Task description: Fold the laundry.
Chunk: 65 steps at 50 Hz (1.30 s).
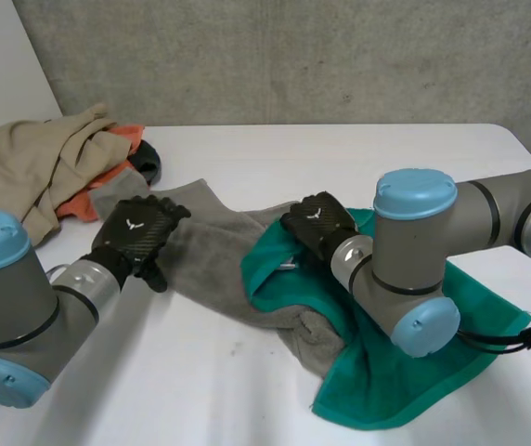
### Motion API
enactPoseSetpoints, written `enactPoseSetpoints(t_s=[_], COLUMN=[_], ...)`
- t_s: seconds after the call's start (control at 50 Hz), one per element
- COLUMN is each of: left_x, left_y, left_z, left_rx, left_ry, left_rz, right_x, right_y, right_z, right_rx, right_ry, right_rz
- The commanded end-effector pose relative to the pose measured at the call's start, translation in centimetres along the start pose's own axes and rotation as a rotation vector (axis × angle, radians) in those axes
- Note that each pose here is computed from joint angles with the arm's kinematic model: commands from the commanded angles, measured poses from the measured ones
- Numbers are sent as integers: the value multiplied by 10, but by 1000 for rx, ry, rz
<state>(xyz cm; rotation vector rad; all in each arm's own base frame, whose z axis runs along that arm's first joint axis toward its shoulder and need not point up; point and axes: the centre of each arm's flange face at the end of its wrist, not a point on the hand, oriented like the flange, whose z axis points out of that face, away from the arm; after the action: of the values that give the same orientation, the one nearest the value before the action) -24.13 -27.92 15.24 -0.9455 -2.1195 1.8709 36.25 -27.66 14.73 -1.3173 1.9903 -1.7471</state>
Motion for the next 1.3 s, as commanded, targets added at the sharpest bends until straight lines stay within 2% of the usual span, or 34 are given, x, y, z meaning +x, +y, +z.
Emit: enactPoseSetpoints(t_s=[0.02, 0.08, 0.16, 0.3, 0.52, 0.62, 0.7, 0.72, 0.76, 0.78, 0.84, 0.86, 0.92, 0.94, 1.0, 1.06, 1.16, 1.18, 1.2, 1.3], left_x=[18, 34, 53, 86, 92, 76, 11, -33, -73, -106, -151, -175, -214, -236, -251, -249, -211, -201, -176, -106], left_y=[-3, -2, 1, 10, 10, -7, -48, -71, -94, -112, -140, -154, -161, -161, -151, -133, -80, -74, -65, -58], left_z=[16, 27, 41, 63, 83, 92, 102, 101, 97, 91, 80, 73, 61, 54, 52, 57, 72, 74, 75, 62], left_rx=[27, 38, 47, 52, 57, 102, 187, 244, 311, 386, 514, 582, 627, 632, 604, 549, 320, 290, 236, 153], left_ry=[53, 95, 141, 209, 218, 133, -108, -244, -364, -457, -579, -642, -756, -819, -854, -829, -641, -605, -528, -355], left_rz=[15, 29, 40, 53, 78, 141, 137, 135, 137, 137, 117, 97, 85, 90, 94, 89, 43, 34, 17, -7], right_x=[26, 36, 41, 52, 67, 81, 85, 85, 85, 85, 84, 84, 84, 83, 82, 81, 78, 78, 78, 77], right_y=[-46, -79, -99, -105, -80, -72, -74, -75, -76, -77, -78, -78, -78, -78, -76, -74, -71, -71, -72, -72], right_z=[-33, -66, -97, -135, -141, -139, -140, -140, -141, -141, -142, -141, -142, -142, -142, -142, -142, -142, -142, -142], right_rx=[90, 161, 214, 250, 182, 157, 162, 165, 171, 174, 178, 179, 178, 177, 170, 166, 158, 158, 158, 163], right_ry=[73, 101, 118, 135, 170, 209, 222, 222, 225, 223, 220, 221, 220, 219, 217, 213, 205, 205, 204, 198], right_rz=[-8, -21, -26, -30, -7, 3, 2, 1, -1, -2, -3, -4, -2, -2, 5, 15, 18, 18, 17, 15])
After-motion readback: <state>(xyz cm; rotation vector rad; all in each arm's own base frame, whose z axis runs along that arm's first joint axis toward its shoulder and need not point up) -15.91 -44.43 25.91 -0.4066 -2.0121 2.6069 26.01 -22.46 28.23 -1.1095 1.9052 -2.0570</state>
